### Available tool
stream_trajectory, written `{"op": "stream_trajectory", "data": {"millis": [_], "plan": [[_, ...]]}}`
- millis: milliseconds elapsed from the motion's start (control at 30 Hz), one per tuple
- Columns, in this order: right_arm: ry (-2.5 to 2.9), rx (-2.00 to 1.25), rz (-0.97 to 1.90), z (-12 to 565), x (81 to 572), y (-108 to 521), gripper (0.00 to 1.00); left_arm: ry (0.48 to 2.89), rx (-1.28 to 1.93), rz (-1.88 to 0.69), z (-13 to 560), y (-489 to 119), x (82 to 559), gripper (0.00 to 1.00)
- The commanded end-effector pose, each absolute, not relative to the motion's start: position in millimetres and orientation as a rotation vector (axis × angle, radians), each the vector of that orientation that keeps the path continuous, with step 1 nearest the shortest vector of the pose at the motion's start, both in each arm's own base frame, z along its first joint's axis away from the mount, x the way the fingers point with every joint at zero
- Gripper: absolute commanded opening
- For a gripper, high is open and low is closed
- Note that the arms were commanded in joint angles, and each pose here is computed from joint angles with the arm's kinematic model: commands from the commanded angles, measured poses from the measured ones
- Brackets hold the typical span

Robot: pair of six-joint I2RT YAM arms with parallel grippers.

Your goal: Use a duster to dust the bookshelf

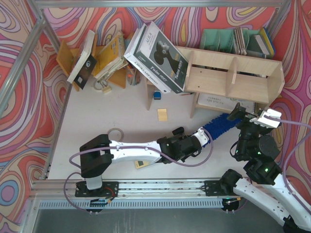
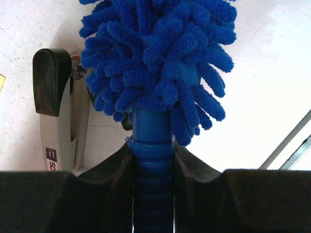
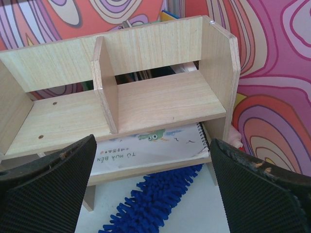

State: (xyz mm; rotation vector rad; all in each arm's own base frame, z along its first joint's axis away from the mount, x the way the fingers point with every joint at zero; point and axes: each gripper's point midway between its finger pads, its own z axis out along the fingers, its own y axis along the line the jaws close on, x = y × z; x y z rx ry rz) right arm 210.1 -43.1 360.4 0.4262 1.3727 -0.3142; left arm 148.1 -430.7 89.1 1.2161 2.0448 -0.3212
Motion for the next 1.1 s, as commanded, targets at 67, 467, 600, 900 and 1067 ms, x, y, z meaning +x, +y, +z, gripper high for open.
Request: {"op": "stream_trajectory", "data": {"millis": [67, 467, 600, 900, 1067], "plan": [[1.35, 0.44, -0.304, 364, 207, -46, 0.88, 1.998, 1.246, -0.399, 98, -449, 144, 0.0], [1.347, 0.438, -0.307, 364, 206, -47, 0.88, 2.09, 1.276, -0.351, 70, -445, 144, 0.0], [1.345, 0.442, -0.304, 364, 206, -47, 0.88, 2.042, 1.223, -0.36, 94, -447, 152, 0.0], [1.35, 0.44, -0.305, 364, 206, -46, 0.88, 1.965, 1.168, -0.462, 131, -453, 151, 0.0], [1.345, 0.446, -0.299, 364, 205, -47, 0.88, 2.028, 1.231, -0.428, 102, -450, 145, 0.0]]}}
